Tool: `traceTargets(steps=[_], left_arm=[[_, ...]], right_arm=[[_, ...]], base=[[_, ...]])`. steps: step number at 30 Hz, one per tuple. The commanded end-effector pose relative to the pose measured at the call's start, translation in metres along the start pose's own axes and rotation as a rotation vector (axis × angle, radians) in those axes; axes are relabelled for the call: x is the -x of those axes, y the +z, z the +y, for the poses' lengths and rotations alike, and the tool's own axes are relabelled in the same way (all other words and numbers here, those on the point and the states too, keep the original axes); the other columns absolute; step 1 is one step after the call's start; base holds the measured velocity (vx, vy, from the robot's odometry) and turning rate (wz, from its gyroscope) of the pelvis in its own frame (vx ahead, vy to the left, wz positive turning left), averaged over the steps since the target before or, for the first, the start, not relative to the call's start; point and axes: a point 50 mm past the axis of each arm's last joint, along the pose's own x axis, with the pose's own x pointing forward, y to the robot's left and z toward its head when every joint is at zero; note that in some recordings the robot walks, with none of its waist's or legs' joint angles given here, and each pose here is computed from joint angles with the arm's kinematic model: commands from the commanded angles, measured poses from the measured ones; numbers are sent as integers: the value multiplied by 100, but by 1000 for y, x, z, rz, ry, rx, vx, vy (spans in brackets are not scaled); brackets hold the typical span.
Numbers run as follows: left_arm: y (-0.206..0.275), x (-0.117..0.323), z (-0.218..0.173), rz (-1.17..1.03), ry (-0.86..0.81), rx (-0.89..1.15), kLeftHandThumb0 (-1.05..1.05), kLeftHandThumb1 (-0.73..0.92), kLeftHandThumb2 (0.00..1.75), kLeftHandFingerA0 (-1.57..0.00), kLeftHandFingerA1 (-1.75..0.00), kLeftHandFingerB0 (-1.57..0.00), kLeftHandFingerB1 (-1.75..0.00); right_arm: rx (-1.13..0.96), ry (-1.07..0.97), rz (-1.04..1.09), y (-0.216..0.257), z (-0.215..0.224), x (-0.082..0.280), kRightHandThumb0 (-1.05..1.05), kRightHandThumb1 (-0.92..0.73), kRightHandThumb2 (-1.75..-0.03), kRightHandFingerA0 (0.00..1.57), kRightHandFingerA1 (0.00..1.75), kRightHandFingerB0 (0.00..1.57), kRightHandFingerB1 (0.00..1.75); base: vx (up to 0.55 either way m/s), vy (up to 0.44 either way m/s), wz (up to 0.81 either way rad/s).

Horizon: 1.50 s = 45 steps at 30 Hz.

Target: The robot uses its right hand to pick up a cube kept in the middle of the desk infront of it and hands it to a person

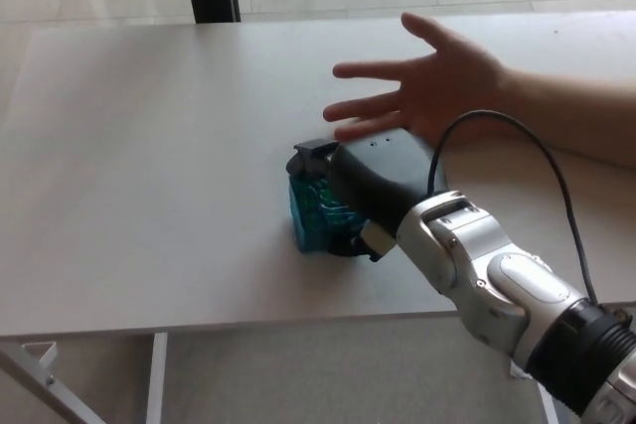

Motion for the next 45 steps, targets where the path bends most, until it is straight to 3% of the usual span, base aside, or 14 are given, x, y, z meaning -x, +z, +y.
traceTargets(steps=[1,6,7,8,12,13,14,15,22,23,24,26,27,45], left_arm=[[3,0,2,-23,15,-17,-62,55,57,-78,-56,-60,-41],[3,0,2,-26,14,-33,-62,56,58,-80,-57,-64,-42],[3,0,2,-26,15,-32,-64,43,85,-75,-68,-58,-57],[3,1,3,-29,16,-36,-64,56,58,-79,-59,-62,-42],[3,0,3,-22,19,-21,-62,56,57,-78,-58,-61,-42],[3,1,4,-26,18,-33,-64,44,86,-76,-67,-54,-56],[3,1,4,-26,18,-32,-65,44,86,-76,-67,-54,-56],[4,1,4,-26,18,-39,-64,57,58,-79,-59,-61,-42],[4,1,6,-22,30,-39,-64,57,58,-80,-58,-60,-42],[3,1,6,-16,29,-37,-67,44,86,-76,-68,-53,-55],[3,1,6,-11,31,-30,-66,56,58,-83,-60,-58,-41],[2,1,6,-15,32,-38,-68,43,86,-76,-66,-55,-55],[2,1,5,-16,31,-37,-63,57,58,-82,-59,-64,-42],[2,0,-1,-17,17,-23,-65,57,57,-81,-59,-62,-41]], right_arm=[[20,-230,45,-9,21,17,-35,-60,-66,79,157,86,82],[16,-253,48,-23,17,24,-31,-59,-62,79,162,87,78],[17,-261,50,-26,14,24,-34,-59,-61,78,163,87,74],[18,-263,55,-30,9,24,-34,-59,-60,77,163,88,72],[50,-324,32,-46,-18,24,-29,-60,-64,79,159,88,76],[115,-380,-8,-55,-38,22,-28,-61,-65,81,163,91,76],[135,-398,-11,-59,-51,21,-30,-61,-64,81,164,91,76],[138,-411,-10,-62,-61,19,-28,-58,-68,83,161,93,77],[117,-561,-1,-73,-122,12,-31,-58,-67,85,152,91,79],[115,-587,8,-76,-130,11,-30,-57,-61,87,153,92,77],[114,-593,9,-77,-132,11,-32,-58,-60,85,156,91,77],[116,-599,5,-80,-133,11,-33,-59,-58,84,159,91,75],[119,-600,6,-81,-133,10,-43,-45,-67,94,153,96,78],[237,-248,112,-101,-83,3,-29,-56,-61,88,154,93,62]], base=[[0,0,0],[0,0,0],[0,0,0],[0,0,0],[0,0,0],[0,0,0],[0,0,0],[0,0,0],[0,0,0],[0,0,0],[0,0,0],[0,0,0],[0,0,0],[0,0,0]])
